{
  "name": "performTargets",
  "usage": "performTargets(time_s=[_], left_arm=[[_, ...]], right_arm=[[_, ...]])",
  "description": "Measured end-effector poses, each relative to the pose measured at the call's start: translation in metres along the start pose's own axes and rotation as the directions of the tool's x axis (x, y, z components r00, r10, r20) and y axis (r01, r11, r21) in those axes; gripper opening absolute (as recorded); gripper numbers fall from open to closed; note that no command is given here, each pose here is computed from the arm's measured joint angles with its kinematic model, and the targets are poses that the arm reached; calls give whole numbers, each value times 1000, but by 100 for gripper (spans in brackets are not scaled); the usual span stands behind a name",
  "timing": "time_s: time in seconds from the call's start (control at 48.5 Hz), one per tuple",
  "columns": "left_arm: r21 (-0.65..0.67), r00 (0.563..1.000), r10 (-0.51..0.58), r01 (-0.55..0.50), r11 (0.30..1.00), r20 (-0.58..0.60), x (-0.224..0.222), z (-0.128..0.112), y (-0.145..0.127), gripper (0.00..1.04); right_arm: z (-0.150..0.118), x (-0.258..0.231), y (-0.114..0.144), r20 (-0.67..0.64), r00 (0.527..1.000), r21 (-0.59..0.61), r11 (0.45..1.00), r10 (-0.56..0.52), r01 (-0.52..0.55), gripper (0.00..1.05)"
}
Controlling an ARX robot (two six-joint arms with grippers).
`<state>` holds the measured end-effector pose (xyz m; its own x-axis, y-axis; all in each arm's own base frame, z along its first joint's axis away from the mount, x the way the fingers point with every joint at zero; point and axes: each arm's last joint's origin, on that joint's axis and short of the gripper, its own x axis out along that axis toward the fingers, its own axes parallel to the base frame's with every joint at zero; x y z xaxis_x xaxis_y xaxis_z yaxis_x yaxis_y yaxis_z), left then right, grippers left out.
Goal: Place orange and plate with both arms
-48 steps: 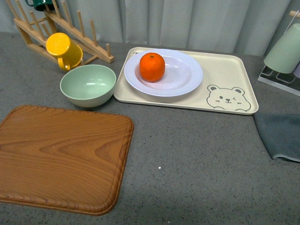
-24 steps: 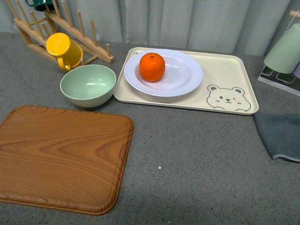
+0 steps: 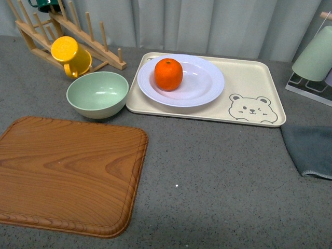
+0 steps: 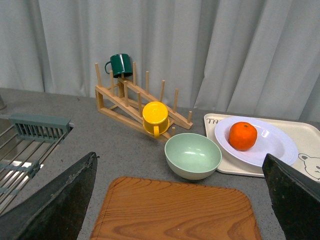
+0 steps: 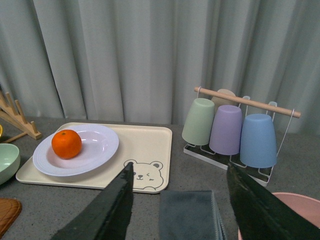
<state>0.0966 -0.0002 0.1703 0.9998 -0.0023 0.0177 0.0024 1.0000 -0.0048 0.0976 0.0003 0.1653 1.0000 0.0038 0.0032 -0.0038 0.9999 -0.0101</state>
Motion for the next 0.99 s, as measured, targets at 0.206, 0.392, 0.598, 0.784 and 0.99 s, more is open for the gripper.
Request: performTargets(time_s=[0.206,0.392,0.598,0.784,0.99], left_arm=[[0,1000,0,0,1000,0,0,0,0,98],[0,1000,0,0,1000,0,0,0,0,98],[0,1000,0,0,1000,0,0,0,0,98],[0,1000,0,0,1000,0,0,0,0,98],[0,1000,0,0,1000,0,0,0,0,98]], right_arm=[[0,0,0,0,1000,0,1000,0,0,95],[0,0,0,0,1000,1,1000,0,0,96],[0,0,0,0,1000,1,1000,0,0,96],[0,0,0,0,1000,1,1000,0,0,96],[0,0,0,0,1000,1,1000,0,0,96]])
